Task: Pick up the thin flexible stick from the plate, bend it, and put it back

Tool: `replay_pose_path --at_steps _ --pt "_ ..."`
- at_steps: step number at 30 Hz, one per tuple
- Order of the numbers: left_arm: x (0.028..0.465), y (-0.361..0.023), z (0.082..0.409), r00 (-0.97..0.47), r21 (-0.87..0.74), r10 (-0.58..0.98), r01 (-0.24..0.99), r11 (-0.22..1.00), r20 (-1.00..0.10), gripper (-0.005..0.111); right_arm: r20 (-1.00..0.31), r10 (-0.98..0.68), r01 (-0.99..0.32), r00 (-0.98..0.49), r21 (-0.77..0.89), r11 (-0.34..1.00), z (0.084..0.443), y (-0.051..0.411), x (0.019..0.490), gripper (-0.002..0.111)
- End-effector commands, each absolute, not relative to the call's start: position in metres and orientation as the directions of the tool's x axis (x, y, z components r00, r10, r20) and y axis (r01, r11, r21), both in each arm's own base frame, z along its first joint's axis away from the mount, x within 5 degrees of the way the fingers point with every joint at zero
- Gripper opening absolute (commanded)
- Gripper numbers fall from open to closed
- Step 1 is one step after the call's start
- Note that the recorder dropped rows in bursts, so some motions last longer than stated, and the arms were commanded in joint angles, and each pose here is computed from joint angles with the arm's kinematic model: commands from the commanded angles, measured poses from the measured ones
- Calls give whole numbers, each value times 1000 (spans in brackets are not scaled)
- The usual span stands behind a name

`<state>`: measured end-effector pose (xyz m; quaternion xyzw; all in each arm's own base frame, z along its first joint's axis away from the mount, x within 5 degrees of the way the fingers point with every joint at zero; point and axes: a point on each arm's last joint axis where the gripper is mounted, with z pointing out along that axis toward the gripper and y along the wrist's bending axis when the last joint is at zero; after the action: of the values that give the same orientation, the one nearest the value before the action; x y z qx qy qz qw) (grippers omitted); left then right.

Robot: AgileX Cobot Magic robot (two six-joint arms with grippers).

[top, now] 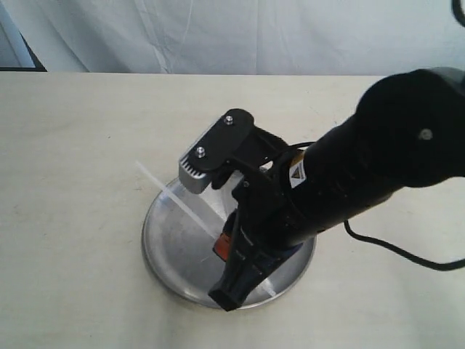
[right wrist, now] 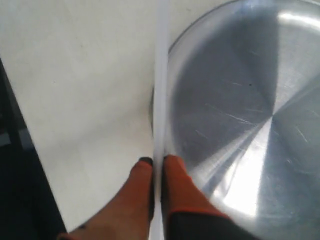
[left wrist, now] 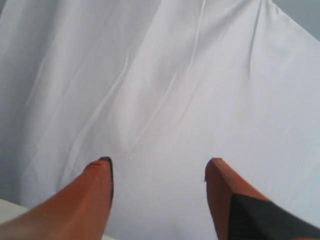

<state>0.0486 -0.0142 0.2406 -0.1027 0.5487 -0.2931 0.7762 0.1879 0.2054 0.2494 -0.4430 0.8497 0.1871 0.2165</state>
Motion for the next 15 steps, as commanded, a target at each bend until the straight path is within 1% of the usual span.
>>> replay_pose_path --at_steps 1,3,5,7,8,10,11,14,15 --pt "43 -30 243 176 -399 -539 497 771 -824 54 -636 -542 -795 -548 195 574 267 201 179 -1" --pt "42 -37 251 141 -344 -488 544 765 -862 54 -669 -481 -773 -567 231 591 272 199 176 -1" --pt "47 -42 258 79 -314 -421 546 777 -904 54 -689 -429 -753 -584 263 603 276 198 173 -1" --pt "57 -43 262 -47 -399 -439 510 762 -897 54 -689 -396 -736 -607 298 608 276 196 170 -1" --pt "64 -44 264 -127 -464 -465 484 742 -876 54 -691 -386 -732 -611 308 608 278 196 169 -1" --pt "74 -48 266 -257 -532 -466 459 712 -846 54 -679 -389 -730 -622 323 603 277 196 168 -1" --pt "79 -51 267 -316 -548 -448 462 698 -837 54 -675 -386 -727 -628 332 602 277 196 167 -1" --pt "90 -60 269 -429 -575 -391 505 644 -814 54 -672 -364 -714 -645 359 602 279 197 166 -1" --pt "92 -62 269 -460 -599 -394 508 619 -796 54 -675 -356 -711 -647 364 602 279 197 167 -1"
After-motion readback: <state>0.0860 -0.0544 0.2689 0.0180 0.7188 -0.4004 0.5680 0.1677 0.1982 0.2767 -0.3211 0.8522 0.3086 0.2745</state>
